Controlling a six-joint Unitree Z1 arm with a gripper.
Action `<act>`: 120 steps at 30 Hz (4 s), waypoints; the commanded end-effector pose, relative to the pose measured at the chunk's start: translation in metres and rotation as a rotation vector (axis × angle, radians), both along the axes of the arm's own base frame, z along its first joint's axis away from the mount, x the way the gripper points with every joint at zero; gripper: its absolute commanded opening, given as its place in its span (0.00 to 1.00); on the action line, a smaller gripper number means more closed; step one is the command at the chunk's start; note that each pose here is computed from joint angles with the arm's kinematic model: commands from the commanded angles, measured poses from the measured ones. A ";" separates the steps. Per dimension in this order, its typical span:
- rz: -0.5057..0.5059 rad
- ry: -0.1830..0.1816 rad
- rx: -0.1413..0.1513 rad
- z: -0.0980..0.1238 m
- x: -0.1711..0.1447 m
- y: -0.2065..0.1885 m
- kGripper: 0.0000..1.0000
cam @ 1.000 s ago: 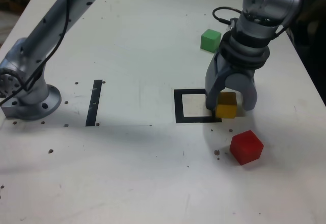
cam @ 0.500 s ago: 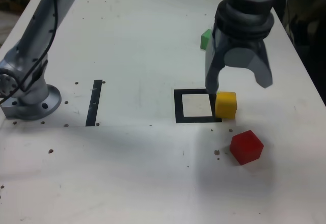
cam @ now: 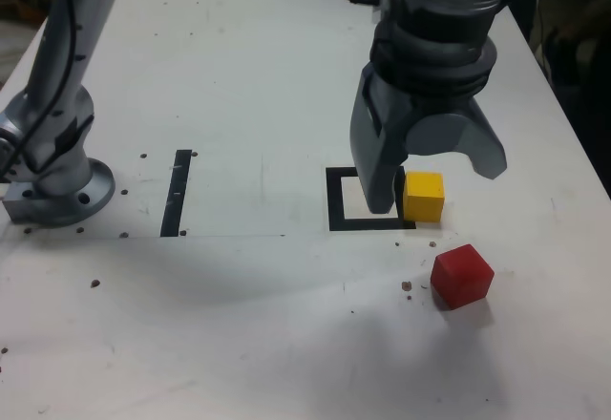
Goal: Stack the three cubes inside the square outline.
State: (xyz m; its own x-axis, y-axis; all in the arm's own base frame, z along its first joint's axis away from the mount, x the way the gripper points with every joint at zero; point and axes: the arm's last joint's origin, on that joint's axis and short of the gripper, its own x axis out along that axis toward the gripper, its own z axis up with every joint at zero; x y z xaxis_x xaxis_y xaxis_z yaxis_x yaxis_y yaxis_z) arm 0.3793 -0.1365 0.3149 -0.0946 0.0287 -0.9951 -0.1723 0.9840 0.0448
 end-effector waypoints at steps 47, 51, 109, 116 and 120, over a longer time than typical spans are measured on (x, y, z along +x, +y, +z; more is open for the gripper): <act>-0.005 0.026 -0.009 -0.101 0.059 -0.021 0.55; -0.003 0.013 -0.016 -0.107 0.064 -0.023 0.48; -0.099 0.191 0.020 -0.085 -0.006 0.093 0.28; -0.137 0.130 0.013 -0.084 -0.002 0.095 0.28; -0.144 0.106 0.013 -0.083 -0.002 0.097 0.28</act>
